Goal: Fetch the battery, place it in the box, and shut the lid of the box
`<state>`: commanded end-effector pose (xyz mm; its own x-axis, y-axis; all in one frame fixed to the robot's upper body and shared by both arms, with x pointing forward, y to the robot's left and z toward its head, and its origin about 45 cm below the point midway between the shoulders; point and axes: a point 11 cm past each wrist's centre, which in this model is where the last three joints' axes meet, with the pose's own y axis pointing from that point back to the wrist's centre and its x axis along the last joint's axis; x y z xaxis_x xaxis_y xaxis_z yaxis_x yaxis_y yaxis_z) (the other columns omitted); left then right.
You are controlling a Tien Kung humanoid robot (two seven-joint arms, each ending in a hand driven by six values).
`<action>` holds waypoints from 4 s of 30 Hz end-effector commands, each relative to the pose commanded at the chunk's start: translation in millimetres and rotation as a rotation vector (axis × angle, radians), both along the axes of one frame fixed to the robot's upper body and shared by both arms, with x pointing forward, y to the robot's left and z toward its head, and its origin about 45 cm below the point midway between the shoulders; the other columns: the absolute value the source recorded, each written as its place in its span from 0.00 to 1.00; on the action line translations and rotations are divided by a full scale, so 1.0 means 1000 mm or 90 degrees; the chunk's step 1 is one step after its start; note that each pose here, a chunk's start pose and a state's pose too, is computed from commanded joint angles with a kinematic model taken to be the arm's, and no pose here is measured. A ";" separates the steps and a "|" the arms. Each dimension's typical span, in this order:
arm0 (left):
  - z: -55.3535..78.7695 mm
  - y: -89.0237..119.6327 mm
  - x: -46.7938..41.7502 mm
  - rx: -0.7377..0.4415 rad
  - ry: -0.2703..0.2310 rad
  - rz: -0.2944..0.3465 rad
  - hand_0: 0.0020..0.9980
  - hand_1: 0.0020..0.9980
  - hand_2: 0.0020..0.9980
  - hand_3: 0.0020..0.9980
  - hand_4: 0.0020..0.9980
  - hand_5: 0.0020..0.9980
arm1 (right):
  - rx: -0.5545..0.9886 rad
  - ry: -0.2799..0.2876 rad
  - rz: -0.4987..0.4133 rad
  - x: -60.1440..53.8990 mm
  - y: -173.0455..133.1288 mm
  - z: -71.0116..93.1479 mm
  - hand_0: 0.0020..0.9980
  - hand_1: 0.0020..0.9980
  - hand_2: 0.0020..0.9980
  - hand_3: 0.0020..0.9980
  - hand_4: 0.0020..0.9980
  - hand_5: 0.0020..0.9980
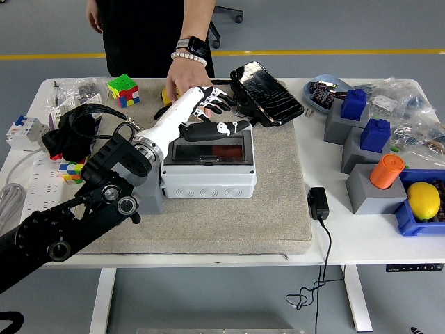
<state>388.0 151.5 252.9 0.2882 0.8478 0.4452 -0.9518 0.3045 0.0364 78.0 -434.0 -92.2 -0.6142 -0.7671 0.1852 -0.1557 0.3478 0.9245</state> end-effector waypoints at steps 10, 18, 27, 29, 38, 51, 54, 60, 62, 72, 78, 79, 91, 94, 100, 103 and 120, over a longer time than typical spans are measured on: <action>-0.016 0.046 -0.0092 -0.304 -0.016 0.051 0.74 0.75 0.69 0.65 0.96 0.49 | 0.001 -0.005 0.000 0.004 0.001 0.000 0.57 0.64 0.63 0.54 0.86 0.40; -0.010 0.112 -0.0042 -0.506 -0.048 0.170 0.72 0.73 0.69 0.64 0.96 0.49 | 0.003 -0.006 0.000 0.004 0.002 0.000 0.57 0.64 0.63 0.54 0.86 0.40; -0.024 0.153 -0.0144 -0.500 -0.035 0.237 0.70 0.74 0.69 0.63 0.96 0.48 | 0.004 -0.011 -0.001 0.007 0.003 0.000 0.57 0.64 0.63 0.54 0.86 0.40; -0.022 0.162 -0.0148 -0.496 -0.039 0.248 0.67 0.72 0.68 0.63 0.95 0.46 | 0.005 -0.011 -0.003 0.007 0.003 0.000 0.57 0.64 0.63 0.54 0.86 0.40; -0.019 0.175 -0.0145 -0.463 -0.036 0.252 0.67 0.72 0.68 0.64 0.95 0.46 | 0.006 -0.012 -0.006 0.007 0.002 0.001 0.57 0.64 0.63 0.54 0.86 0.40; -0.014 0.182 -0.0130 -0.436 -0.051 0.259 0.66 0.72 0.68 0.64 0.95 0.46 | 0.007 -0.013 -0.006 0.007 0.002 0.001 0.57 0.64 0.63 0.54 0.86 0.40; -0.015 0.183 -0.0130 -0.425 -0.048 0.259 0.66 0.72 0.67 0.64 0.95 0.47 | 0.006 -0.013 -0.007 0.007 0.001 0.001 0.57 0.64 0.63 0.54 0.86 0.40; -0.015 0.182 -0.0120 -0.413 -0.046 0.255 0.66 0.72 0.68 0.64 0.96 0.48 | 0.006 -0.020 -0.010 0.012 0.001 0.002 0.57 0.64 0.63 0.54 0.86 0.40; -0.014 0.183 -0.0121 -0.412 -0.049 0.255 0.66 0.72 0.68 0.64 0.96 0.48 | 0.006 -0.020 -0.009 0.012 0.001 0.002 0.57 0.64 0.63 0.54 0.86 0.40; -0.013 0.187 -0.0128 -0.404 -0.051 0.262 0.65 0.72 0.67 0.64 0.96 0.48 | 0.007 -0.016 -0.006 0.010 0.002 0.001 0.57 0.64 0.63 0.54 0.86 0.40; -0.011 0.189 -0.0127 -0.401 -0.059 0.263 0.65 0.72 0.67 0.63 0.96 0.48 | 0.009 -0.016 -0.006 0.009 0.003 0.001 0.57 0.64 0.63 0.54 0.86 0.40; -0.011 0.189 -0.0128 -0.401 -0.060 0.263 0.65 0.72 0.67 0.63 0.96 0.48 | 0.009 -0.015 -0.005 0.009 0.002 0.001 0.57 0.64 0.63 0.54 0.86 0.40; -0.009 0.192 -0.0139 -0.397 -0.073 0.264 0.62 0.70 0.64 0.61 0.96 0.48 | 0.008 -0.014 -0.002 0.009 0.002 0.001 0.57 0.64 0.64 0.54 0.86 0.40; -0.008 0.191 -0.0133 -0.394 -0.073 0.262 0.60 0.70 0.63 0.61 0.95 0.48 | 0.008 -0.014 -0.002 0.010 0.002 0.001 0.57 0.64 0.64 0.54 0.86 0.40; -0.007 0.191 -0.0128 -0.389 -0.072 0.260 0.60 0.69 0.63 0.61 0.95 0.48 | 0.007 -0.015 -0.002 0.010 0.001 0.002 0.57 0.64 0.64 0.54 0.86 0.40; -0.007 0.191 -0.0126 -0.387 -0.070 0.261 0.60 0.69 0.63 0.61 0.95 0.48 | 0.006 -0.015 -0.001 0.010 0.000 0.002 0.57 0.64 0.64 0.54 0.86 0.40; -0.009 0.191 -0.0135 -0.388 -0.064 0.263 0.58 0.68 0.62 0.60 0.94 0.47 | 0.007 -0.013 -0.006 0.007 0.001 0.001 0.57 0.64 0.64 0.54 0.86 0.40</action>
